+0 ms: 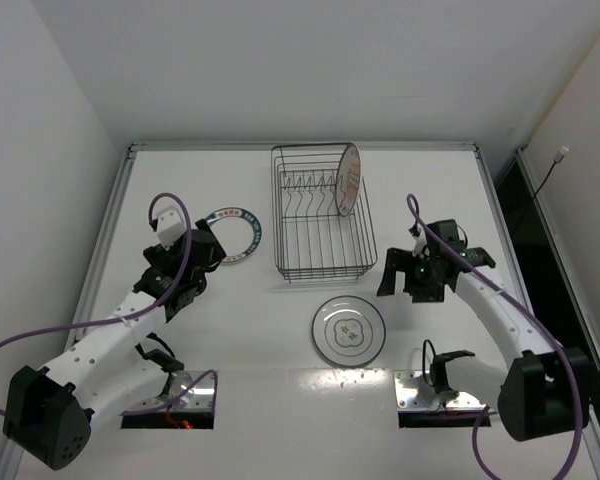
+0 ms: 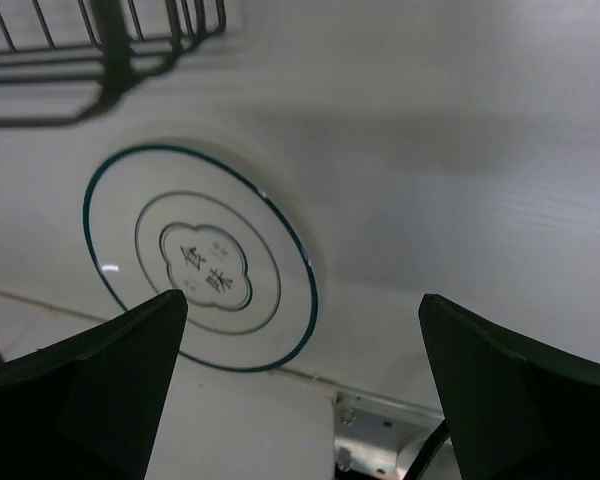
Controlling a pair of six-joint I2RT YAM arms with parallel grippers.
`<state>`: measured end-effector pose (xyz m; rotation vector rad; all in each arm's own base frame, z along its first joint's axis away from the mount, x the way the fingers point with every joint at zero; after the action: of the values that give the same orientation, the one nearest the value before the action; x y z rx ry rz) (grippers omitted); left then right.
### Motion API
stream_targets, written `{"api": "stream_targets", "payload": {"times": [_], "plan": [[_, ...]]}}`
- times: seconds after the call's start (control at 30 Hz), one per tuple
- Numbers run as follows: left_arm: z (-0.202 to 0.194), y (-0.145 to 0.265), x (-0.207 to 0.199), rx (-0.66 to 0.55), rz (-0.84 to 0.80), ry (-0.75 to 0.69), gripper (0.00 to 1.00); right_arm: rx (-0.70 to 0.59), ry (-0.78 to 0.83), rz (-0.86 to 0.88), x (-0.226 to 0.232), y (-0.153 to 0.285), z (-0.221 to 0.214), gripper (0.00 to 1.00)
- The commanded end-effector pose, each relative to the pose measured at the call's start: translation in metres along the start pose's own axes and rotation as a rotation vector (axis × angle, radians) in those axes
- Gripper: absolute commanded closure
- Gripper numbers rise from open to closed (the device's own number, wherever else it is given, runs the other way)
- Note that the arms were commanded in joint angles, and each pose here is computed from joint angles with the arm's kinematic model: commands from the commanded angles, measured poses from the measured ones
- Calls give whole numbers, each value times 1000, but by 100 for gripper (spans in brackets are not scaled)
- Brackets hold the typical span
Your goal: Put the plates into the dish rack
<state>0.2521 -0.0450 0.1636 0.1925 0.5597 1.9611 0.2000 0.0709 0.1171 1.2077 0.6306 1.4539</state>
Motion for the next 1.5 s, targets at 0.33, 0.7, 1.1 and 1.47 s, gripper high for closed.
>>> {"api": "stream_targets", "payload": {"times": [0.33,0.7,1.1,1.47], "plan": [[17,5,-12,-12,-63,19,0,331,-127,305,-5,-40,-80,27],[18,6,-11,-7,-59,4,0,513,-167,337,-11,-73,-100,38],[18,4,-15,0,-65,2,0,337,-86,210,-6,-43,-80,100],[26,11,-8,-40,-56,36,0,-90,51,27,16,97,-6,100]]}}
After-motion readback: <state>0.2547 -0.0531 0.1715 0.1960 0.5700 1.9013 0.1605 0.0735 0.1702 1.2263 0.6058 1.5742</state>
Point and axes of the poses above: each gripper's point midway between its finger pads, its own y axis back along the fingers, its own x axis along the line the jaws close on, z = x × y, the point moved 4 cm from there along y, back along the fingers, and after that the axes turned 6 degrees about -y, right-handed, at the moved point
